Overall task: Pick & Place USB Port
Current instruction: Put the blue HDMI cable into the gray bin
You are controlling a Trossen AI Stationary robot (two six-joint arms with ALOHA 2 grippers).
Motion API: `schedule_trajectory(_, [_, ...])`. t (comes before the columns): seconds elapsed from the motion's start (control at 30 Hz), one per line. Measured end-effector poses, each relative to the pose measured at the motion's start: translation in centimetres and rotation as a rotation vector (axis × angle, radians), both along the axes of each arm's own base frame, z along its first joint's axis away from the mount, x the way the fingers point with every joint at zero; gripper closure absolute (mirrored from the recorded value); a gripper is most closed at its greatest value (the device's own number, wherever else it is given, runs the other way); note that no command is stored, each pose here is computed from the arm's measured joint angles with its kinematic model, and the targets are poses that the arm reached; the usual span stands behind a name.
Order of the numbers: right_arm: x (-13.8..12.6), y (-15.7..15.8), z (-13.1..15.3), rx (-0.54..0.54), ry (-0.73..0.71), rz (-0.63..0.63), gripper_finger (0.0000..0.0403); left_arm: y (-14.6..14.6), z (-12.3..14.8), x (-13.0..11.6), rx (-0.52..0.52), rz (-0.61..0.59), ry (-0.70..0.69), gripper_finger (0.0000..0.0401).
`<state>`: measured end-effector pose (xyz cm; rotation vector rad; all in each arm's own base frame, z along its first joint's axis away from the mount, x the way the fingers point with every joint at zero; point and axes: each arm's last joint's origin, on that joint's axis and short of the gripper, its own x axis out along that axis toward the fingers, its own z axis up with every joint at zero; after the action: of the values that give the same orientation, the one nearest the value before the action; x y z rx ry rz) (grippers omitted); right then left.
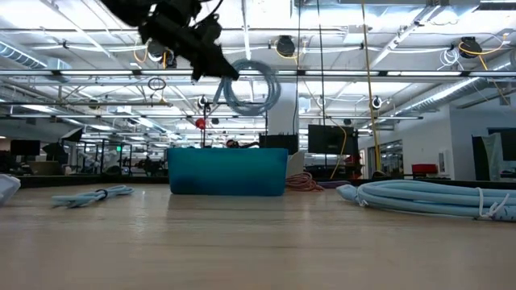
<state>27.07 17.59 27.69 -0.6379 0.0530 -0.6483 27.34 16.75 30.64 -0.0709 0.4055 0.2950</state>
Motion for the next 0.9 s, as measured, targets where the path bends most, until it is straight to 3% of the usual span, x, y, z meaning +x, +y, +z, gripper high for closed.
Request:
schedule_trajectory(0.17, [0.3, -0.3, -0.3, 0.003, 0.012, -0.009, 0.0273, 2.1, 3.2, 1.4, -0.018, -0.16, 0.128, 0.0361])
schedule_trajectory(0.3, [0.3, -0.3, -0.3, 0.001, 0.016, -0.01, 0.0275, 3.6, 3.6, 3.6, -0.05, -0.25, 0.252, 0.0361])
schedule_trajectory(0.5, [0.2, -0.2, -0.4, 0.01, 0.024, -0.027, 0.0273, 6.1, -0.6, 6.5, -0.138, -0.298, 0.436, 0.0361])
schedule_trajectory(0.7, [0.2, -0.1, -0.7, 0.008, 0.058, -0.063, 0.0273, 8.0, -2.5, 7.3, -0.118, -0.29, 0.421, 0.0361])
schedule_trajectory(0.9, [0.3, -0.1, -0.8, 0.011, 0.058, -0.053, 0.0273, 8.9, -1.5, 7.1, -0.077, -0.296, 0.323, 0.0361])
